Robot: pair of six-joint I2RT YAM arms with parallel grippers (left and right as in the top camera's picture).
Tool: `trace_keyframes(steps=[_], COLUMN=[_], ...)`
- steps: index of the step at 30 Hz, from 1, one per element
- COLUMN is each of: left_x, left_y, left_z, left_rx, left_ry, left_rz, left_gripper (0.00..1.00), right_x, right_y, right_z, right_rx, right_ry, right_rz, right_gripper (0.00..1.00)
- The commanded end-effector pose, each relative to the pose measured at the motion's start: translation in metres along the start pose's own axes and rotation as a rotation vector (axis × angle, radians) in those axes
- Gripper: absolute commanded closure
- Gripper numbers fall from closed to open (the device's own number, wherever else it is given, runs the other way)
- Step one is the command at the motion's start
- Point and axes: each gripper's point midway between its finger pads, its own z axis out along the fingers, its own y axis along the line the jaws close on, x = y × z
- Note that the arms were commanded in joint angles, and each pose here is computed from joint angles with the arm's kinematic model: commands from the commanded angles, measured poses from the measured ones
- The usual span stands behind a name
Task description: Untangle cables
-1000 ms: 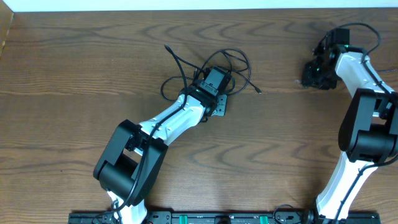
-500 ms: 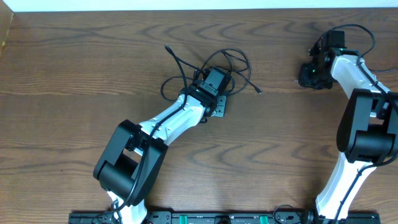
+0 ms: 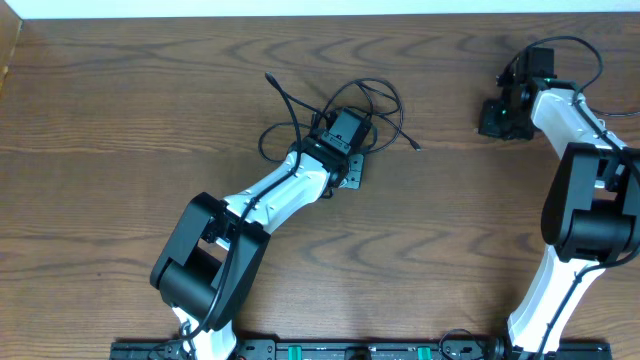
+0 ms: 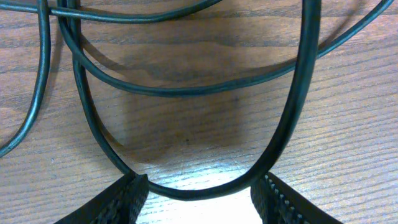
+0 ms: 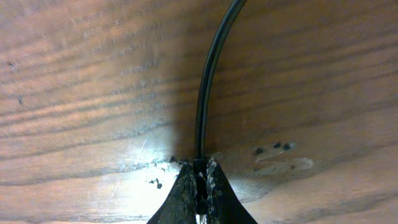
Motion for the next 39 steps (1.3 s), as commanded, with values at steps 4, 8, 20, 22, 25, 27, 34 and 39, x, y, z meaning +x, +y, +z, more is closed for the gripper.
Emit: trace_keyframes(steps=[4,8,20,22,25,27,34,39], left_x=[-0.006,-0.006,-0.007,-0.006,-0.005,-0.005,-0.004,-0.004], left_y=[-0.002,-0.002,-0.003,-0.002,-0.003,-0.004,-0.006,-0.006], left_z=[-0.005,-0.005,-0.005,-0.005,-0.005,-0.005,-0.005,-0.005], left_rx=[0.005,0.005,0.005,0.005,0.011,0.014,0.028,0.028], left_ry=[-0.016,-0.016,-0.016,-0.015,-0.01,-0.008,-0.003,-0.004], left_rz=[-0.002,-0.002,-0.003,-0.003,-0.002,-0.002,-0.002,-0.002], left_gripper=[0.41,0.41,0.41,0.41,0.41,0.41,0.41,0.41], right_x=[-0.08,-0.124,-0.11,-0.097,-0.084,-0.079,-0.064,-0.06], right_y=[-0.019,-0.051,-0.251,-0.277,-0.305,-0.313,-0.319,-0.313], right_z=[-0.094,-0.17,-0.274,-0.26,-0.232,-0.211,-0.14,-0.132], right_rx=[0.008,0.032,0.306,0.32,0.327,0.327,0.314,0.287], right_ry=[-0.275,-0.468,-0.69,-0.66,-0.604,-0.559,-0.417,-0.384], right_rz=[0.037,0.105,0.6,0.67,0.733,0.747,0.763,0.761], right_gripper=[0.99,0.99,0.99,0.99,0.99,0.99,0.25,0.01])
